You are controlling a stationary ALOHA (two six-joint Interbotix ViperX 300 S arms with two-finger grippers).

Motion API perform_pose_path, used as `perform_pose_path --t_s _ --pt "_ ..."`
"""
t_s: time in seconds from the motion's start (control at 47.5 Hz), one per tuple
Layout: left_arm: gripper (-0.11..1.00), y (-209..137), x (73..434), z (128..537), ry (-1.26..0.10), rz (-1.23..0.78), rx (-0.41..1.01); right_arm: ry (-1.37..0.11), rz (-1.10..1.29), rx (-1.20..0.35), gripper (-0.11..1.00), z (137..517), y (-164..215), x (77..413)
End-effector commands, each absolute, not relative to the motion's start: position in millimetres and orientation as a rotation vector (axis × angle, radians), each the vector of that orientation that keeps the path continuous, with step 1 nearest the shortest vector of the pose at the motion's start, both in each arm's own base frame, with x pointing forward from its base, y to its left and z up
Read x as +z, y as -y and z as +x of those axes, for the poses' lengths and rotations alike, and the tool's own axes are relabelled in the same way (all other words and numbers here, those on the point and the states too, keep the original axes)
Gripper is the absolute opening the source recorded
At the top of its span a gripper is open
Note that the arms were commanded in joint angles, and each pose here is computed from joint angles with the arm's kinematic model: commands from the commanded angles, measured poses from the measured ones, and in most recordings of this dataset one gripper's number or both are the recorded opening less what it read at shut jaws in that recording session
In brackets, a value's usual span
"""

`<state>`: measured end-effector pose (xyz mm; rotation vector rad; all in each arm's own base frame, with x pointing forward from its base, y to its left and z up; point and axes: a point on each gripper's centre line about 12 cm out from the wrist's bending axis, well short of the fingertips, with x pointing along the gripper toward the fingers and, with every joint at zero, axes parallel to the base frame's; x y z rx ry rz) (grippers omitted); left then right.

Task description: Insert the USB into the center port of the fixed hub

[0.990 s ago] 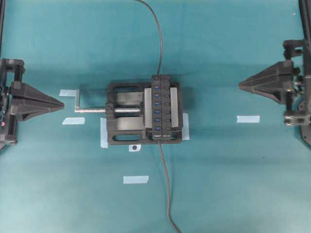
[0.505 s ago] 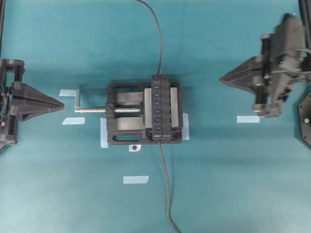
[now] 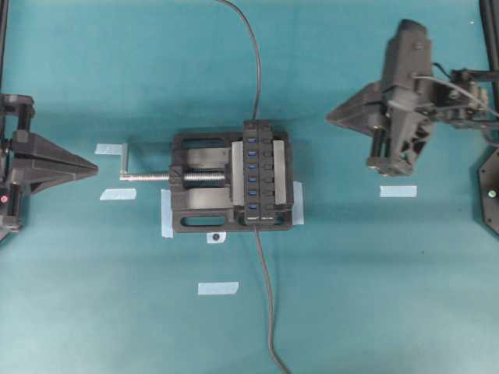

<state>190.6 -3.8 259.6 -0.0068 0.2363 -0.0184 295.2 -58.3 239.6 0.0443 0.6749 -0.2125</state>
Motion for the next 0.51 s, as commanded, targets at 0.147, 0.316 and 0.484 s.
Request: perform_pose_path --t_s 0.147,0.316,0.484 --pt "0.00 3.8 270.3 193.1 -0.216 -0.005 -0.019 -0.669 0.004 -0.208 0.00 318.6 64.6 239.5" --pt "0.00 3.8 270.6 192.9 -0.215 -0.005 -0.019 -0.658 0.000 -0.201 0.00 331.7 67.1 232.1" --pt "0.00 3.8 270.4 192.8 -0.216 -0.002 -0.019 -0.684 0.004 -0.206 0.00 344.7 72.5 220.1"
